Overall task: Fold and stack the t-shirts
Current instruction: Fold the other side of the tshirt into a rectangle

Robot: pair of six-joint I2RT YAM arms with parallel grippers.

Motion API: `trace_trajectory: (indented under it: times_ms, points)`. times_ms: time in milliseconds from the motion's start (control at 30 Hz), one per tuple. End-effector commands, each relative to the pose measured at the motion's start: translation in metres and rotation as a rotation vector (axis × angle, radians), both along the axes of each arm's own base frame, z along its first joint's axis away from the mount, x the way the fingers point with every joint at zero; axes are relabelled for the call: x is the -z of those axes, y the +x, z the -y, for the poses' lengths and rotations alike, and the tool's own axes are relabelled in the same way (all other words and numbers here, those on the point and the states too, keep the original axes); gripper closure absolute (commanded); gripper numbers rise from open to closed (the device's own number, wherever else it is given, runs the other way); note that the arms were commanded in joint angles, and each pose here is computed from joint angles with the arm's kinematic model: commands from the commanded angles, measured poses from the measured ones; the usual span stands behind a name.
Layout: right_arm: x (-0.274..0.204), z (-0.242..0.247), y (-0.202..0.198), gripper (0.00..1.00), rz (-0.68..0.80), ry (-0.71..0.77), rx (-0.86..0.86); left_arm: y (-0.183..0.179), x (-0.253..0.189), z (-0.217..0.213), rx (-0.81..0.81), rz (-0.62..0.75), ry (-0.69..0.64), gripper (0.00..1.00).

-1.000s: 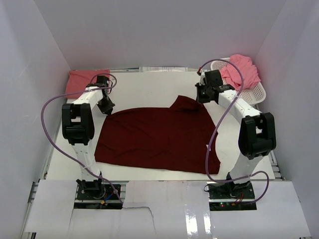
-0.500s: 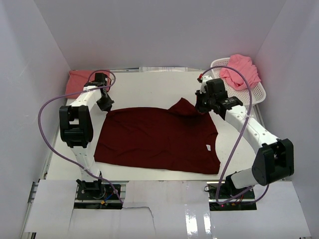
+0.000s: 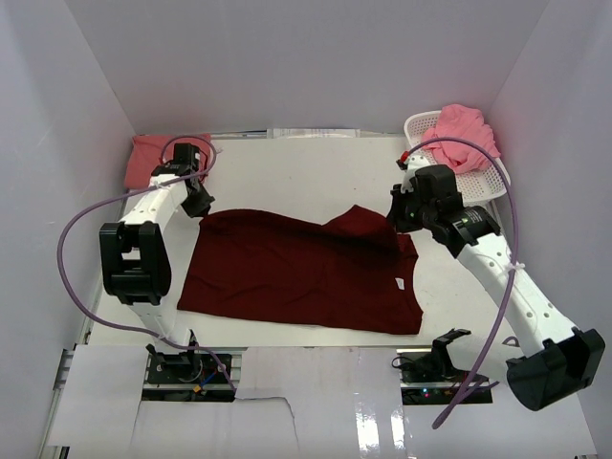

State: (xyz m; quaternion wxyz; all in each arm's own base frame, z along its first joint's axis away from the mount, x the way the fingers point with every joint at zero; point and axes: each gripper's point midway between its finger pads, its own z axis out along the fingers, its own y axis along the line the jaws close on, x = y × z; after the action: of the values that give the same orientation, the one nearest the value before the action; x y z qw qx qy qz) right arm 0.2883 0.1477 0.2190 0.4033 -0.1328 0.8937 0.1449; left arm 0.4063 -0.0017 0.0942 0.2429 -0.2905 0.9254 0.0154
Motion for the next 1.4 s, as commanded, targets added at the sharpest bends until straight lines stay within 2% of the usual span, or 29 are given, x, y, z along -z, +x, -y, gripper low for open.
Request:
trace_trajectory:
  times_ms: [0,367,633,933,1100,1367]
  points:
    - [0.003,0.005,-0.022,0.92,-0.046,-0.002,0.006,-0.012,-0.011,-0.001,-0.01,0.041,-0.014,1.0]
    - [0.016,0.014,-0.077,0.92,-0.162,-0.008,0.001,-0.055,0.011,-0.009,-0.022,-0.013,0.026,1.0]
    - [0.047,0.017,-0.116,0.92,-0.284,-0.004,-0.018,-0.066,0.013,-0.034,-0.035,-0.069,0.163,1.0]
    - [0.068,0.018,-0.135,0.92,-0.361,-0.02,-0.028,-0.084,0.022,-0.036,-0.01,-0.117,0.179,1.0]
    - [0.075,0.019,-0.145,0.92,-0.4,-0.035,-0.036,-0.097,0.03,-0.027,0.025,-0.136,0.139,1.0]
    - [0.093,0.016,-0.181,0.92,-0.526,-0.039,-0.094,-0.115,0.033,-0.026,0.05,-0.142,0.134,1.0]
